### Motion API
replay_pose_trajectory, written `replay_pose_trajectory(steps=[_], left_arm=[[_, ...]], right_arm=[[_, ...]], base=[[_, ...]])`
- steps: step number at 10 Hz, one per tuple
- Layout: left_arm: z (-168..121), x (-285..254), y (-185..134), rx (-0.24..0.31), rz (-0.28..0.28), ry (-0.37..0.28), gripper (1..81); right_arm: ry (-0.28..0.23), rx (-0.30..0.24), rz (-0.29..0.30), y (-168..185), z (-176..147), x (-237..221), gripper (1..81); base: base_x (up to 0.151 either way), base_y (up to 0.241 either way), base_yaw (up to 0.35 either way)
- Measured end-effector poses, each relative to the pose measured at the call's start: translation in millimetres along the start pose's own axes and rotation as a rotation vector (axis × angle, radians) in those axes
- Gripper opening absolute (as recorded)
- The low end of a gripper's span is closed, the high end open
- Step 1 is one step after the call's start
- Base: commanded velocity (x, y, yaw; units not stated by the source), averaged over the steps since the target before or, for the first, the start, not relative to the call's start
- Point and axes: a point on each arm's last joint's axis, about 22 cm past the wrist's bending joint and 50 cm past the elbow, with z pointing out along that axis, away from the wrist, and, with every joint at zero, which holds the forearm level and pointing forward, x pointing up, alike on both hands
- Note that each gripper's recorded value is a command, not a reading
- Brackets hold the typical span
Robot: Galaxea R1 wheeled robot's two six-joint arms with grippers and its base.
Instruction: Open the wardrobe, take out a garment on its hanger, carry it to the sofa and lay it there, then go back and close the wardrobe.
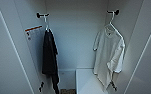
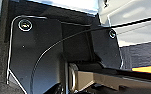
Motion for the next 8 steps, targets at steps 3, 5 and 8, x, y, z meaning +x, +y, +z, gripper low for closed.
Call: replay_pose_trajectory(steps=[3, 5, 8], left_arm=[[-0.2, -1.9, -0.1, 0.000, 0.000, -0.003, 81.1], [0.0, -0.7, 0.0, 0.000, 0.000, -0.002, 81.1], [-0.1, -0.7, 0.0, 0.000, 0.001, -0.001, 81.1]], right_arm=[[-0.001, -0.011, -0.022, 3.1, 0.2, 2.0, 81.1], [-0.004, -0.012, -0.024, 3.4, 0.2, 0.1, 81.1], [-0.006, -0.012, -0.039, 3.3, 0.4, -2.4, 81.1]], base=[[0.076, 0.000, 0.000], [0.076, 0.000, 0.000], [0.076, 0.000, 0.000]])
